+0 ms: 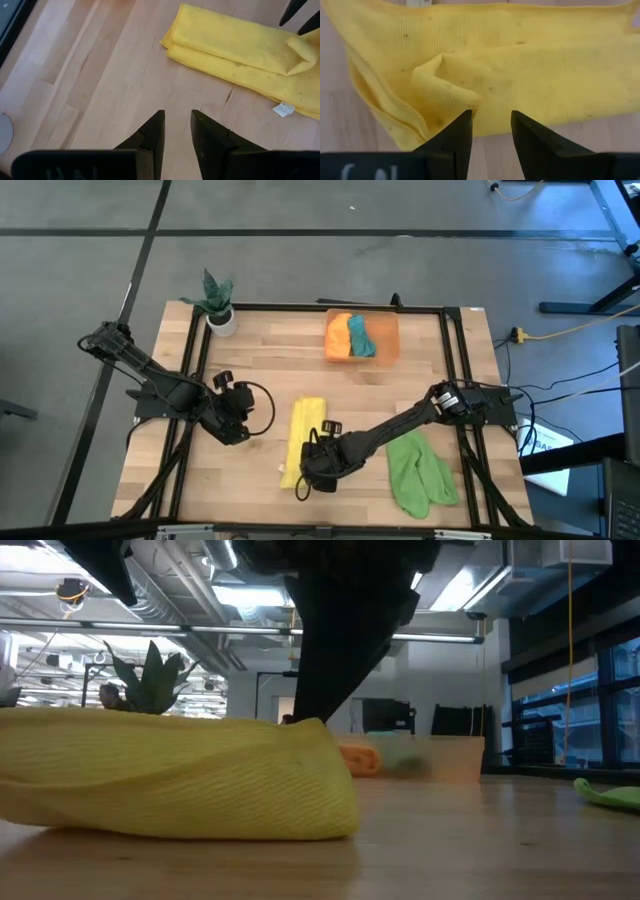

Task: Roll microfiber towels into tight, uniform cylinder then place into a basket
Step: Roll the yellow microfiber towel

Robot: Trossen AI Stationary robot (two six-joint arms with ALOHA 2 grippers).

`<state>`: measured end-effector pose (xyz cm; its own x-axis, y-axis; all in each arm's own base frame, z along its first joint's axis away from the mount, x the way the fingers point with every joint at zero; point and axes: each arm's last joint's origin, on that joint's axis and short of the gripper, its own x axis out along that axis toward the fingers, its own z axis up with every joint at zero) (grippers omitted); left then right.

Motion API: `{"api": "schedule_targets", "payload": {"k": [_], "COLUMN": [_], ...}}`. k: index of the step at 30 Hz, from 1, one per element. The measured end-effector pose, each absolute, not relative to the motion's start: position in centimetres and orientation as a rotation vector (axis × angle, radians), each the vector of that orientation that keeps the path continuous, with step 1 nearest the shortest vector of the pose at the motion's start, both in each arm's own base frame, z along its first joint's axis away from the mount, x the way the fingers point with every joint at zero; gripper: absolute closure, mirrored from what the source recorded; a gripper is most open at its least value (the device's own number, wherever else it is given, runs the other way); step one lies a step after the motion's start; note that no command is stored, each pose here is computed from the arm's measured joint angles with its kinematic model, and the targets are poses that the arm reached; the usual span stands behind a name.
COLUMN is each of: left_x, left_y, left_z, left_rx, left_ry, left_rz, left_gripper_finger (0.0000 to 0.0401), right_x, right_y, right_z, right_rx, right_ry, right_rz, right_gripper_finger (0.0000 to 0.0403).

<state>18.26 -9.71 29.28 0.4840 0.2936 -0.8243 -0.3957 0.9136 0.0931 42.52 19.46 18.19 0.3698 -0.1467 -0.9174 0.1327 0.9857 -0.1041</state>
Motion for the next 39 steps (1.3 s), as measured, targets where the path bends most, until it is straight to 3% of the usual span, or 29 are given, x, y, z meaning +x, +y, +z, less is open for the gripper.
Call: {"api": "schedule_targets", "payload": {"k": [11,17,31,39], "left_x": [18.2,17.6,17.1,18.2], "left_y": [-9.9,-10.8,-16.9,-18.5], "left_z": [29.1,27.3,21.9,18.0], "left_rx": [-0.107,-0.075,0.032,0.156], "left_ry": [0.982,0.992,0.672,0.679], "left_rz": [0.414,0.372,-0.170,-0.226], "left_gripper_finger": [0.0316,0.0316,0.0316,0.0316], "right_x": [41.4,40.1,39.3,40.0], "right_y": [23.2,25.4,26.8,27.4], "right_z": [21.5,21.3,17.8,17.8], "right_rx": [-0.119,-0.209,-0.326,-0.315], "right_ry": [1.083,1.082,1.057,0.960], "right_rz": [-0.141,-0.054,0.107,0.148], "right_gripper_finger": [0.0265,0.0265,0.0265,0.0265]}}
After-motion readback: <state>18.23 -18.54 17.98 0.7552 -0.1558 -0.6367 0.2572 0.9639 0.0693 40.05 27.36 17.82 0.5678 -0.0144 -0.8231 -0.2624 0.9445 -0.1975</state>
